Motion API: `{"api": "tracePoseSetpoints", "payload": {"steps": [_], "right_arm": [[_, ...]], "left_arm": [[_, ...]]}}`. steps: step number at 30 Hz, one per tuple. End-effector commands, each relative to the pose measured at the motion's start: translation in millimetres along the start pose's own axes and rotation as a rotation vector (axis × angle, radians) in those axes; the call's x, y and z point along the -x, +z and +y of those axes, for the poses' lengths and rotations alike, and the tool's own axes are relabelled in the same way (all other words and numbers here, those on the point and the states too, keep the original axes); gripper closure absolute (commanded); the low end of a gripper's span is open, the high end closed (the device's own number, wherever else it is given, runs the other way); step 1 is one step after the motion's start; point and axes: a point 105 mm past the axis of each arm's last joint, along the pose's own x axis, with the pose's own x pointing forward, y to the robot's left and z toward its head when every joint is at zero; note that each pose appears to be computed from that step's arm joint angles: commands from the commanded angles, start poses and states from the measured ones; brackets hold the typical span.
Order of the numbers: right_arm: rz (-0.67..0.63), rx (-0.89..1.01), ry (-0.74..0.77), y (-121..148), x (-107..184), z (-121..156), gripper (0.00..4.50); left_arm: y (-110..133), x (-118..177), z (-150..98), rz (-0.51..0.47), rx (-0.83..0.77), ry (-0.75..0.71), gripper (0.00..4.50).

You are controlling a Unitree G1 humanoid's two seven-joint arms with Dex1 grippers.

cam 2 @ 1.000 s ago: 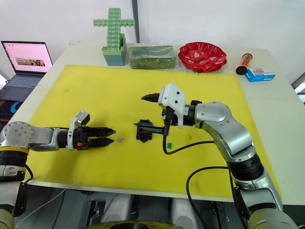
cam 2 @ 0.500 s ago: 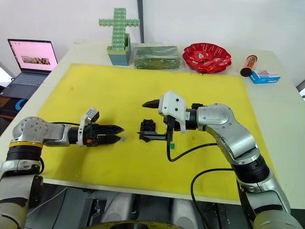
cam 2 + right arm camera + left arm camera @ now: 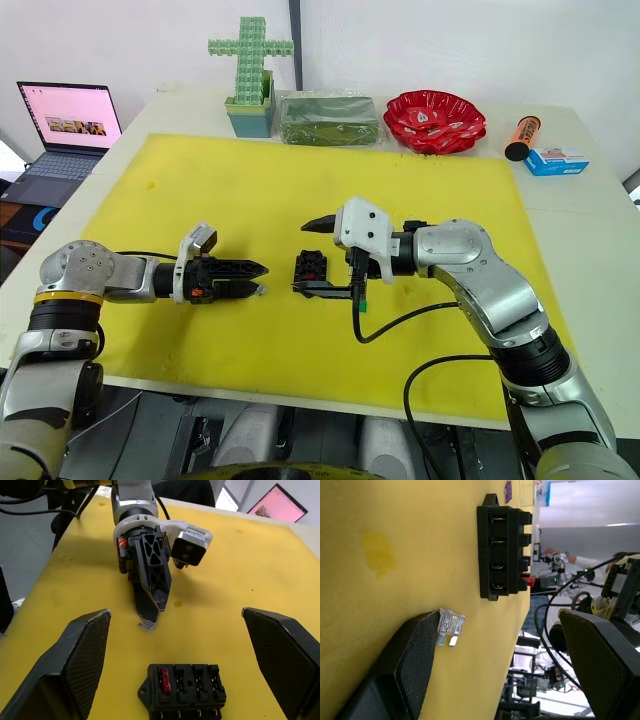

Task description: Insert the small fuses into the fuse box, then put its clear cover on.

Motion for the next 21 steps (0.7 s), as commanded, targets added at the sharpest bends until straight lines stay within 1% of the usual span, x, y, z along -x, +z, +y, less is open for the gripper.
{"api": "tracePoseSetpoints", "payload": {"steps": [1, 4, 5, 7, 8, 11, 13, 18, 21], "right_arm": [[-0.032, 0.064, -0.005, 18, 2, 1, 0.00], [-0.032, 0.063, -0.006, 18, 2, 1, 0.00], [-0.032, 0.062, -0.006, 18, 1, 1, 0.00], [-0.037, 0.059, -0.008, 19, 1, 1, 0.00], [-0.045, 0.055, -0.011, 20, 1, 0, 0.00], [-0.067, 0.038, -0.022, 22, 0, -3, 0.00], [-0.067, 0.036, -0.022, 21, 0, -4, 0.00], [-0.066, 0.032, -0.020, 18, 0, -3, 0.00], [-0.067, 0.029, -0.020, 17, 0, -4, 0.00]], "left_arm": [[-10, -5, 15, 0.039, 0.007, 0.071, 0.52], [-14, -3, 23, 0.043, 0.004, 0.115, 0.52], [-15, -2, 26, 0.043, 0.003, 0.134, 0.69], [-18, 0, 31, 0.047, 0.002, 0.156, 1.11], [-20, 0, 34, 0.049, -0.003, 0.171, 1.41], [-25, 0, 40, 0.052, -0.009, 0.186, 2.52], [-27, 1, 41, 0.051, -0.007, 0.191, 2.81], [-29, 6, 43, 0.044, -0.006, 0.199, 4.44], [-29, 10, 42, 0.037, -0.001, 0.197, 4.48]]}}
